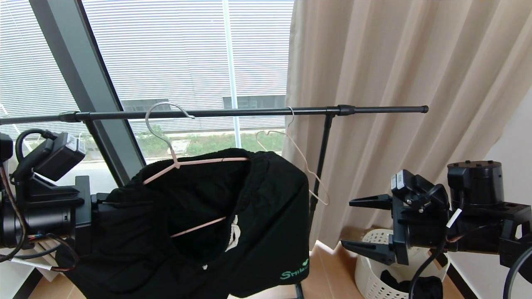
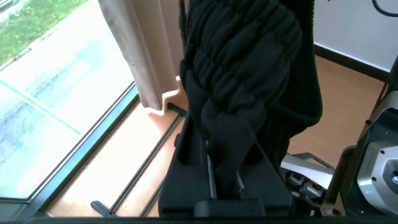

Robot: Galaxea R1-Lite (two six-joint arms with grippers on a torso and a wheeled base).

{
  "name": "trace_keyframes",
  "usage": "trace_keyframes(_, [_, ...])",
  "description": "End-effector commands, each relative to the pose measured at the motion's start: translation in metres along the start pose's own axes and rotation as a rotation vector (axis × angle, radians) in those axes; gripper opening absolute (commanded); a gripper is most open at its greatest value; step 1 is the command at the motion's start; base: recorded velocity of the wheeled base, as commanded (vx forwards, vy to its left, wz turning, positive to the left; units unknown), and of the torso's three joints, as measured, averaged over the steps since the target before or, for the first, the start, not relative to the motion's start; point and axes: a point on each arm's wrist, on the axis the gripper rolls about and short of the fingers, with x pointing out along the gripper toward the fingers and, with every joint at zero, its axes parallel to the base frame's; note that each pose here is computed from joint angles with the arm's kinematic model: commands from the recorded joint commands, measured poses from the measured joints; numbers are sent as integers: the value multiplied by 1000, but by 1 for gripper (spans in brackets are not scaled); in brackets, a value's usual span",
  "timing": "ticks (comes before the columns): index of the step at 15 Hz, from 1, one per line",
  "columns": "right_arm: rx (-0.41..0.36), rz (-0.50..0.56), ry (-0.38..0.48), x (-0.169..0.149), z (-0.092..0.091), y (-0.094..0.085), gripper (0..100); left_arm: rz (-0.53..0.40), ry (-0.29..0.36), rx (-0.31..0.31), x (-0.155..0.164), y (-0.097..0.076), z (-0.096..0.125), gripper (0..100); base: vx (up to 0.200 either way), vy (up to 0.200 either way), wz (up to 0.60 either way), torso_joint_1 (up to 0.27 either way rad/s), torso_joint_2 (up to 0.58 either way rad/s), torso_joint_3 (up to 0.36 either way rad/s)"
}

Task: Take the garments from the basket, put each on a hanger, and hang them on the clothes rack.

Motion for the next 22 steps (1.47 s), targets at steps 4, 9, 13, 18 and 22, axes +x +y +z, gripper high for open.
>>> trace_keyframes(4, [40, -108, -62, 0, 39, 30, 100, 135, 80, -91, 0, 17, -10, 0, 0, 0, 0, 0, 0, 0])
trace_keyframes(9, [67, -153, -72, 2, 47, 34, 100, 211, 166, -206, 43, 31, 5, 0, 0, 0, 0, 0, 0, 0])
trace_keyframes(13, [66, -155, -73, 2, 48, 33, 100, 248, 209, -254, 83, 41, 17, 0, 0, 0, 0, 0, 0, 0])
trace_keyframes(18, [69, -156, -67, 4, 47, 33, 100, 297, 219, -274, 124, 52, 31, 0, 0, 0, 0, 0, 0, 0])
trace_keyframes(22, [70, -155, -66, 4, 46, 32, 100, 341, 212, -296, 149, 69, 35, 0, 0, 0, 0, 0, 0, 0])
